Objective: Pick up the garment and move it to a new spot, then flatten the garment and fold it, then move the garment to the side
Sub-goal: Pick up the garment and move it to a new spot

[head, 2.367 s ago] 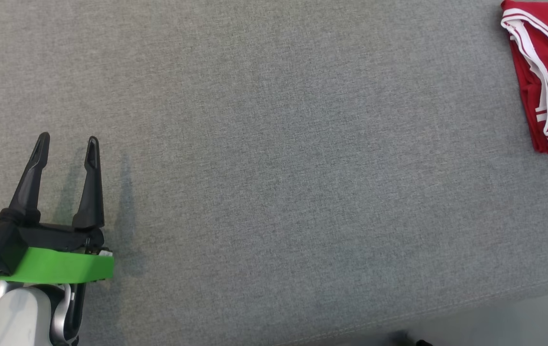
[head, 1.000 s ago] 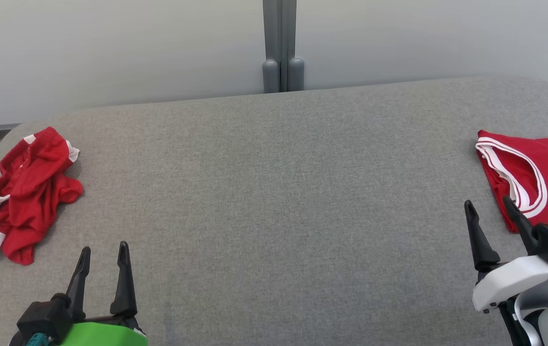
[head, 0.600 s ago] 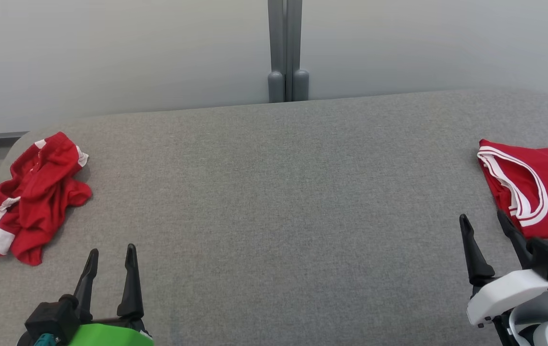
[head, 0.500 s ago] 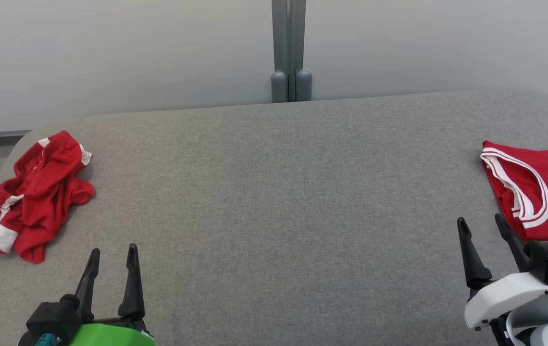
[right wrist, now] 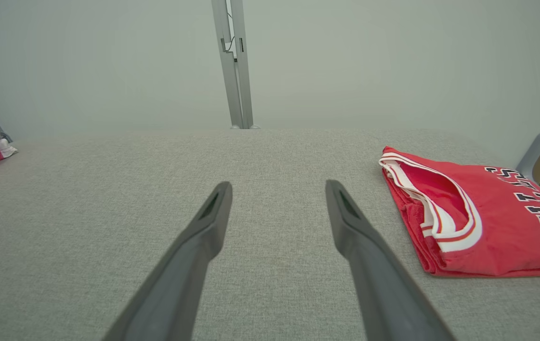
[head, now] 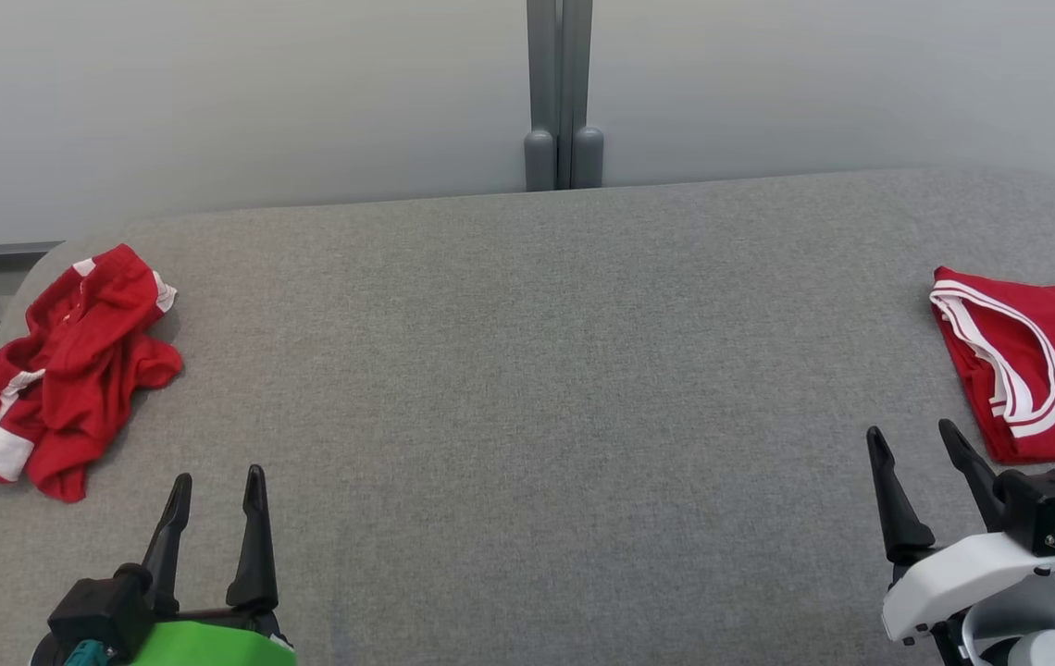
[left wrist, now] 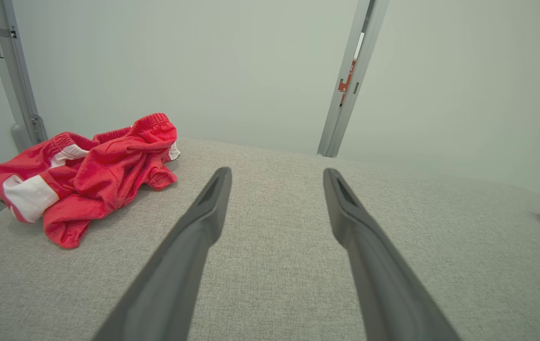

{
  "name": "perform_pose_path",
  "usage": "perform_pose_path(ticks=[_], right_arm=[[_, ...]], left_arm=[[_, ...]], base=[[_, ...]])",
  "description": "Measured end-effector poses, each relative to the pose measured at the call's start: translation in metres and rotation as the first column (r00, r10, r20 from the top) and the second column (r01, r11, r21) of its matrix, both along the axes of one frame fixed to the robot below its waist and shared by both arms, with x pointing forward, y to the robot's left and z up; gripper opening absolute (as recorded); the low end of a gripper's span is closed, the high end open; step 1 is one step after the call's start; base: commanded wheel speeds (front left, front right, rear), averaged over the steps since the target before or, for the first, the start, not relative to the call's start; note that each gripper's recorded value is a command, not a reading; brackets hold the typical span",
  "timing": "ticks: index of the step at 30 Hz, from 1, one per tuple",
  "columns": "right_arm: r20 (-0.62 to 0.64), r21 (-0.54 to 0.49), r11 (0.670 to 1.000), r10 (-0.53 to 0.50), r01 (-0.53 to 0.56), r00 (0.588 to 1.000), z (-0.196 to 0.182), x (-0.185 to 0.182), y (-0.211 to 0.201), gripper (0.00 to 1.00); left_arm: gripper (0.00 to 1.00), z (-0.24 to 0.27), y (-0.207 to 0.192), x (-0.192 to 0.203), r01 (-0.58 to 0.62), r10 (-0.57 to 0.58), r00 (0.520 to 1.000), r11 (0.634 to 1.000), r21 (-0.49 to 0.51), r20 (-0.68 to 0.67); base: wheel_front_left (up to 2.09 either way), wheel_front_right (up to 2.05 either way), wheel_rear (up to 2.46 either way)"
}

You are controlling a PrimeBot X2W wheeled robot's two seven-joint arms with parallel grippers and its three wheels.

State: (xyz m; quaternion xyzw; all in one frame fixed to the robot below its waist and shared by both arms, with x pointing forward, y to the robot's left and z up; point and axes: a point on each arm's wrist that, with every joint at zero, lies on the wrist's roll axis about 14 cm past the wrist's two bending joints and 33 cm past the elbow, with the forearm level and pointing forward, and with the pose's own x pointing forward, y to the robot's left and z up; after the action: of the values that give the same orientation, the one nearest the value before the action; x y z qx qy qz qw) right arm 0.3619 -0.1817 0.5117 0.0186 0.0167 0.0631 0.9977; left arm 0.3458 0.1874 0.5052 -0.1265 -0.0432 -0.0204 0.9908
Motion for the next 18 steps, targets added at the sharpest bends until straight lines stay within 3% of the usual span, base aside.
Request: perform_pose_path(ticks=[10, 18], right_arm=[[-0.022, 0.007, 1.000, 0.027, -0.026, 0.999, -0.009, 0.005, 0.010, 1.00], [-0.020, 0.004, 0.993, 0.121, -0.121, 0.992, -0.010, 0.017, 0.042, 1.00]], left_arm=[[1.00, -0.004, 0.009, -0.006, -0.022, 0.022, 1.000, 1.000, 0.006, -0.014], [1.00, -0.004, 0.034, -0.024, -0.103, 0.103, 0.995, 0.995, 0.013, -0.012]], base=[[0.00, 0.00, 0.00], [0.00, 0.00, 0.00]])
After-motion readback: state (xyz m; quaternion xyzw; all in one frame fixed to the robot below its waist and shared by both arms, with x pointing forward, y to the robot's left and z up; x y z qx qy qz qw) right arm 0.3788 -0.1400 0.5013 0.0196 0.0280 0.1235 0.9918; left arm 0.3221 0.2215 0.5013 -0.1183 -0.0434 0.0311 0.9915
